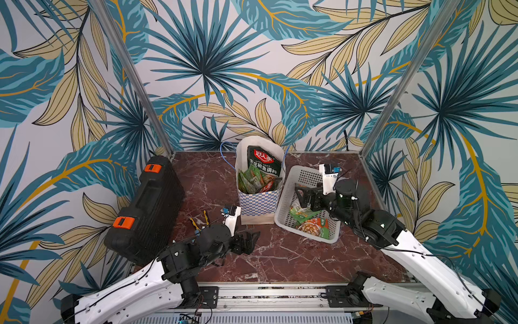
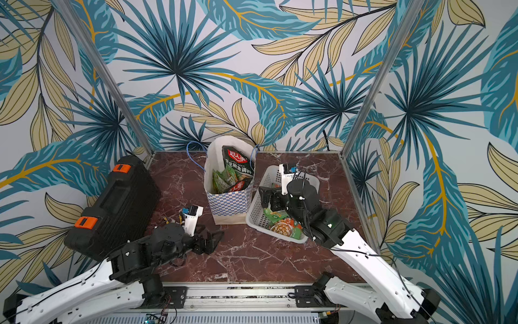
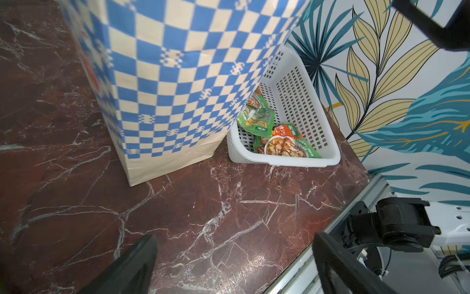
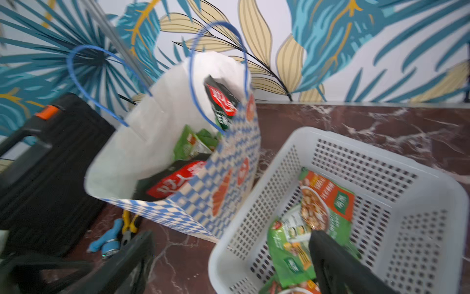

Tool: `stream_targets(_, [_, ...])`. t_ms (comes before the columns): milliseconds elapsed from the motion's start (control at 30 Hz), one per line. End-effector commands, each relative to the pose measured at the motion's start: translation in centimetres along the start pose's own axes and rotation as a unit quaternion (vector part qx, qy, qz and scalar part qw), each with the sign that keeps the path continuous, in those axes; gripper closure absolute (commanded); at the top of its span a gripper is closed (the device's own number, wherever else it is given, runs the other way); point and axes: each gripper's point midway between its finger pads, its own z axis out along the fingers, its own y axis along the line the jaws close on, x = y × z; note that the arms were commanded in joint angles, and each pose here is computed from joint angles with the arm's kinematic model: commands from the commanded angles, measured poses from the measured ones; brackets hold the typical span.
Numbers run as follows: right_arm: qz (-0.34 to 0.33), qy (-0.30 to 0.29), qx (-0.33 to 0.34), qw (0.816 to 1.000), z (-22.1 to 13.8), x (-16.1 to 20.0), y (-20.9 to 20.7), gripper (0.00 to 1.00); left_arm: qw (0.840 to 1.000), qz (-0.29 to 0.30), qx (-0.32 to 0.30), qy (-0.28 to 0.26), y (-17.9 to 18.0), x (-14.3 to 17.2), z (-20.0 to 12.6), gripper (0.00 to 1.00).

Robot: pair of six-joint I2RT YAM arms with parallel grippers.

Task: Place the condiment packets inside the bag
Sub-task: Place the condiment packet in the paper bag, then pick up the condiment packet from the storage box.

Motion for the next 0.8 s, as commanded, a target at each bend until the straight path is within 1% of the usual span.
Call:
stream_targets(0, [0.026,0.015,0.087,0.996,-0.3,2.7,-4.9,0.01,0.999,0.026,-0.017,-0.031,-2.0,-2.3,0.1,0.0])
stream_targets(167, [0.102,0.034,0.145,0.984,-1.0,5.7,-10.3,0.0,0.997,0.077,-0.032,-0.005,-5.6,-2.4,2.3,0.0])
stream_targets(267, [0.134,0.038,0.182,0.973,-1.7,7.2,-12.9,0.0,0.994,0.104,-0.04,0.02,-7.9,-2.3,4.4,0.0])
stream_targets(433, [0.159,0.026,0.223,0.961,-3.3,8.4,-15.0,0.01,0.986,0.135,-0.074,0.06,-10.0,-1.9,8.4,0.0])
stream_targets(567, [0.171,0.013,0.254,0.952,-4.5,9.1,-16.2,0.0,0.98,0.156,-0.095,0.074,-11.4,-2.1,11.3,0.0])
stream_targets(667, [0.186,0.003,0.295,0.937,-5.7,9.6,-17.5,0.0,0.978,0.166,-0.097,0.079,-12.8,-2.4,13.6,0.0])
stream_targets(767, [0.196,-0.006,0.344,0.918,-7.0,10.0,-19.0,0.0,0.976,0.164,-0.105,0.093,-13.3,-2.5,16.1,0.0])
